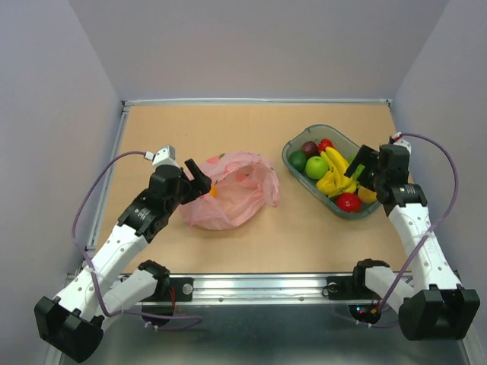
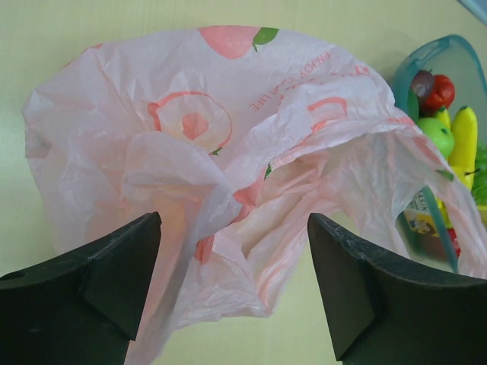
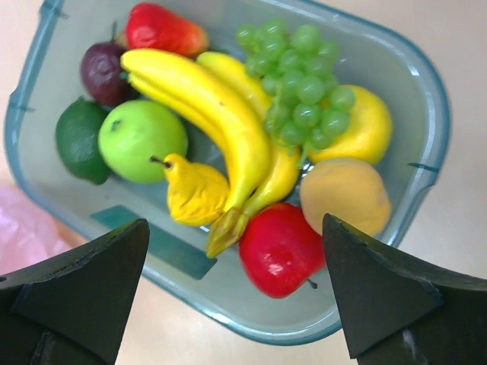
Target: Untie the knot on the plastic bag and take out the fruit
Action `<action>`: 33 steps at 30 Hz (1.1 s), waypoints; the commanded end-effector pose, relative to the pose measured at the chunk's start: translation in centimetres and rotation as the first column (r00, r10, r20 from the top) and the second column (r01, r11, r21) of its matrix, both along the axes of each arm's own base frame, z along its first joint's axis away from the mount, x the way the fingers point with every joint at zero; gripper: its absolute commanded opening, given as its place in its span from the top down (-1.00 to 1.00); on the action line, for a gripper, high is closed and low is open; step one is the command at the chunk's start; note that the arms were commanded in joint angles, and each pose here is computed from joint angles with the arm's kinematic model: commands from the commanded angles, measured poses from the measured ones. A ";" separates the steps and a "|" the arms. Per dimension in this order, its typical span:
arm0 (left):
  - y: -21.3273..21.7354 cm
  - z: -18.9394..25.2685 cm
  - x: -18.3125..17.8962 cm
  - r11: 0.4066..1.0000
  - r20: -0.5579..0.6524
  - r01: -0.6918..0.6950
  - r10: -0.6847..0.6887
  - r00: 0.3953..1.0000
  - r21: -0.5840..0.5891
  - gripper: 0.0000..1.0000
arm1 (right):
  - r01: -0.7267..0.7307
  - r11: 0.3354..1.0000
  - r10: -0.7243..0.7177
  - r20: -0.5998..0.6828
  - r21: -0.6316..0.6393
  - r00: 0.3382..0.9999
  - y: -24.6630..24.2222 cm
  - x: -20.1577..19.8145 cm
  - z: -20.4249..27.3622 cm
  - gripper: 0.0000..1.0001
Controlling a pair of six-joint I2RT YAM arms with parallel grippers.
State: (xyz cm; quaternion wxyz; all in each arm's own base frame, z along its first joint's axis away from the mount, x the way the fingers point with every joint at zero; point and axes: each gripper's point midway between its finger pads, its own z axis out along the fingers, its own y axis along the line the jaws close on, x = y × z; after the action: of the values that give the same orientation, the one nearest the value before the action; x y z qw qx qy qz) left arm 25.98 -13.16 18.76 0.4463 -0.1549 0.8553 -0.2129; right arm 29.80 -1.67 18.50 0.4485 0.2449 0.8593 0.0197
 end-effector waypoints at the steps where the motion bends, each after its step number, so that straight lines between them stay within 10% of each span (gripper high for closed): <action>1: 1.0 -0.7 -0.7 0.992 -0.075 -0.117 0.113 0.991 -0.044 -0.79 | -0.147 0.988 0.144 0.076 0.039 0.987 2.3 0.7 2.5 -1.00; 15: 0.4 -9.2 -1.2 0.961 -0.227 -0.269 0.277 0.934 0.063 -0.75 | -0.418 0.903 0.409 0.097 0.098 0.907 10.2 -0.9 0.5 -1.00; 19: 1.4 -10.1 -0.7 0.941 -0.202 -0.325 0.338 0.919 0.098 -0.41 | -0.457 0.884 0.447 0.107 0.099 0.888 11.2 -1.3 0.6 -1.00; 24: 1.6 -9.8 0.0 0.939 -0.181 -0.309 0.334 0.925 0.153 0.94 | -0.502 0.859 0.489 0.129 0.102 0.863 12.3 -1.8 0.9 -1.00; 33: -6.0 2.4 3.3 0.975 -0.028 -0.105 0.113 0.993 0.196 1.00 | -0.604 0.796 0.586 0.203 0.038 0.785 13.4 -1.9 3.6 -1.00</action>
State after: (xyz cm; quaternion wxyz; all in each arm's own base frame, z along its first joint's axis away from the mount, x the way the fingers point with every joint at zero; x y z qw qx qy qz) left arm 28.04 -16.00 15.14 0.4072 -0.2099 0.8846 -0.0872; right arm 27.42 10.58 19.53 0.4455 0.0284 0.8715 0.2028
